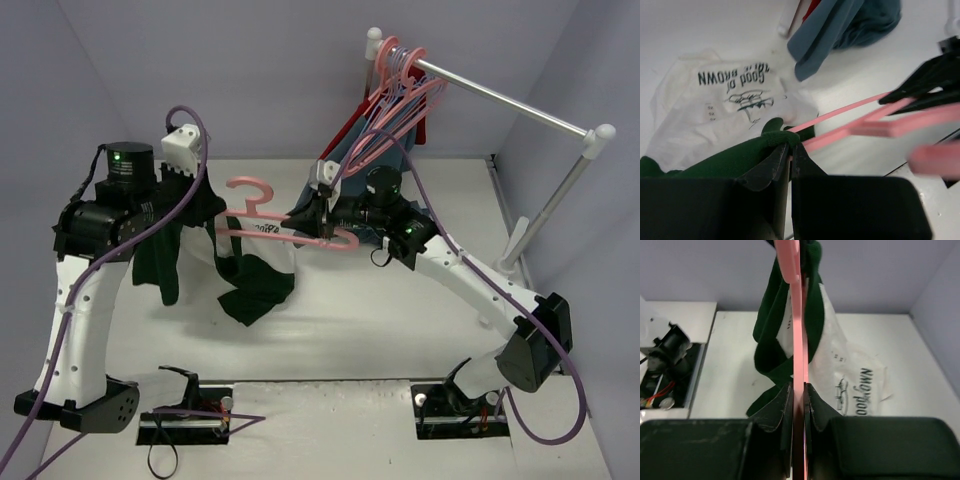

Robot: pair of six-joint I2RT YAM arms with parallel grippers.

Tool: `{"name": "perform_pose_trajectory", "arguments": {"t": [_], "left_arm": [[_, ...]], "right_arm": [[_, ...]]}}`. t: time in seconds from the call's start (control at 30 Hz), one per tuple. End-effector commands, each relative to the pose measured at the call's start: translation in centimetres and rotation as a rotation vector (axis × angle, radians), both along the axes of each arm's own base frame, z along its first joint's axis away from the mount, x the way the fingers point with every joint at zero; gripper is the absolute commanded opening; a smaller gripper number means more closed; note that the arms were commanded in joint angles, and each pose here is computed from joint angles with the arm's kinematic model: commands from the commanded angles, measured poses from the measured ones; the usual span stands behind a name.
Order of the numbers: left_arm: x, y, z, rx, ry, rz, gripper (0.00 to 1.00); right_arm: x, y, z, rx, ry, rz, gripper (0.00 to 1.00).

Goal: Place the t-shirt on the hanger

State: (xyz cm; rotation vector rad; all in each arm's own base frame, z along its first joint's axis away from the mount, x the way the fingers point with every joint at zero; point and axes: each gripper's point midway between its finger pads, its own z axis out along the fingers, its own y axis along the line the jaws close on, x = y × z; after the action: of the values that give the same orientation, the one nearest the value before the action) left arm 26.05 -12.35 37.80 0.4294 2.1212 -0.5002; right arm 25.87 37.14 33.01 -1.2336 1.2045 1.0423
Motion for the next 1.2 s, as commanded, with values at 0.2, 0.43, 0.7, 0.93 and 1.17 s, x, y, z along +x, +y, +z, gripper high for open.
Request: {"name": "perform_pose_trajectory", "arguments": {"t": [0.2, 0.43, 0.7, 0.93, 1.17], "left_arm": [[-2.1, -4.8, 3.0, -0.208, -0.057, -0.173, 0.00], [-0.9, -4.1, 0.6, -0.151, -0.050, -0.114, 0.00], [2.2, -3.9, -2.0, -0.060, -0.007, -0.073, 0.00], [2.7, -3.3, -1.5, 0.012, -0.075, -0.102, 0.23], [3.5, -2.3, 0.7, 0.103, -0.202, -0.130, 0.55]], "right_arm": [[0.5, -0.4, 8.4, 0.225, -0.200, -0.003, 0.00], [0.0, -0.6, 5.4, 0.241, -0.137, -0.005, 0.00], [-0.3, -0.6, 3.1, 0.239, -0.092, -0.001, 0.00], [0.8, -0.9, 2.5, 0.225, -0.088, 0.001, 0.00], [0.9, -0.5, 1.9, 0.214, -0.045, 0.021, 0.00]]}}
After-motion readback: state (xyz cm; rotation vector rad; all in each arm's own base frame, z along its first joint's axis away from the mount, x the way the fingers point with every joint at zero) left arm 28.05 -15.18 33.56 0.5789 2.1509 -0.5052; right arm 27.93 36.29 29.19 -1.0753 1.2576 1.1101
